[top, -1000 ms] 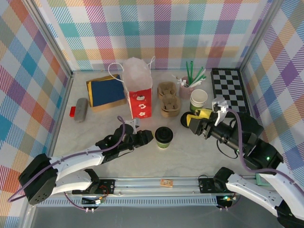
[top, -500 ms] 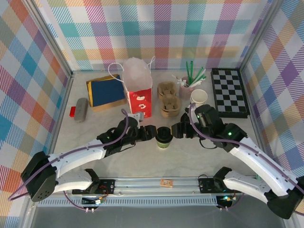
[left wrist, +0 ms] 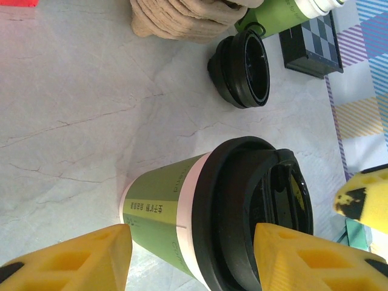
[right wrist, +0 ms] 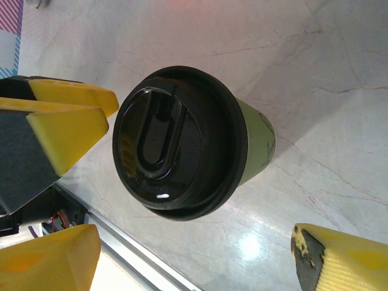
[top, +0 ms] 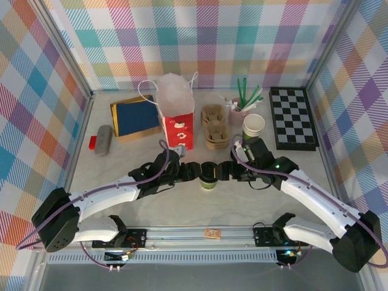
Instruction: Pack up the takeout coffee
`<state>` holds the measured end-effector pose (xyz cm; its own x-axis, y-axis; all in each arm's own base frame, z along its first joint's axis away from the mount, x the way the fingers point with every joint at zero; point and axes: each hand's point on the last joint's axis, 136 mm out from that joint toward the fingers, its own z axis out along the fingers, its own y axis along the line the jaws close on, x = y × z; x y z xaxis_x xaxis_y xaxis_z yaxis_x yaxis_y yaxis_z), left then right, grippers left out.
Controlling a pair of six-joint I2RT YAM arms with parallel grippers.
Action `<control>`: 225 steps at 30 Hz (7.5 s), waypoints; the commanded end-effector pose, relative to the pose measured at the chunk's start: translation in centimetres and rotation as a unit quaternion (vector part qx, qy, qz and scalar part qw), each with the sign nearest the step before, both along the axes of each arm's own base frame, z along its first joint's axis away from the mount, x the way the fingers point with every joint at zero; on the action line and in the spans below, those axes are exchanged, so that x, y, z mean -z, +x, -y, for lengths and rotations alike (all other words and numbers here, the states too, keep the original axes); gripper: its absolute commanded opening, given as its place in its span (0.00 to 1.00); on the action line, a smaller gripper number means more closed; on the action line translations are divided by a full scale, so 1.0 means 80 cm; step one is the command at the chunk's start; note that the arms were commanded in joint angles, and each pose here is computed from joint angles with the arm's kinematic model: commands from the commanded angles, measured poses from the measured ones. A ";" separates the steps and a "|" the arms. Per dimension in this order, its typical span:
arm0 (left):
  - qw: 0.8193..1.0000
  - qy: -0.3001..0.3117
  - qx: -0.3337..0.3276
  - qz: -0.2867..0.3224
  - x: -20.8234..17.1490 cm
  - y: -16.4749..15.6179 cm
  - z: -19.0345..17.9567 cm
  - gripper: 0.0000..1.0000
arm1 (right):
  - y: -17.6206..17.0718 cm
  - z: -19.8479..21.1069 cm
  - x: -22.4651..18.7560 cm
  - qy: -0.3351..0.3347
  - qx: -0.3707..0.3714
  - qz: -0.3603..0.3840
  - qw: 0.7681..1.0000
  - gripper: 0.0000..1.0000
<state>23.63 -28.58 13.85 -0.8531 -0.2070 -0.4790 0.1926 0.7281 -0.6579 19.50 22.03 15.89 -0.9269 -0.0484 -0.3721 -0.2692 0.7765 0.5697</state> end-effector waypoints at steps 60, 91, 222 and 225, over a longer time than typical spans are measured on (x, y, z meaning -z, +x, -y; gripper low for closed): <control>0.995 0.064 0.012 -0.075 0.116 -0.040 -0.010 0.34 | 0.021 0.027 0.069 -0.017 0.058 -0.030 0.998 0.65; 0.996 0.075 0.020 -0.044 0.072 -0.039 -0.004 0.37 | 0.023 0.023 0.062 -0.007 0.049 -0.017 0.999 0.64; 0.985 0.089 0.029 -0.146 0.189 -0.090 -0.011 0.37 | 0.018 0.033 0.100 -0.036 0.055 -0.033 0.997 0.59; 0.984 0.092 0.030 -0.150 0.193 -0.093 -0.013 0.37 | 0.017 0.033 0.103 -0.035 0.056 -0.036 0.997 0.59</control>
<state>22.89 -33.14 11.41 -0.8399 -0.3074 -0.4473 0.2160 0.5667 -0.7951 23.02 20.95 11.70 -0.9108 0.0650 -0.4078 -0.2096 0.7781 0.5922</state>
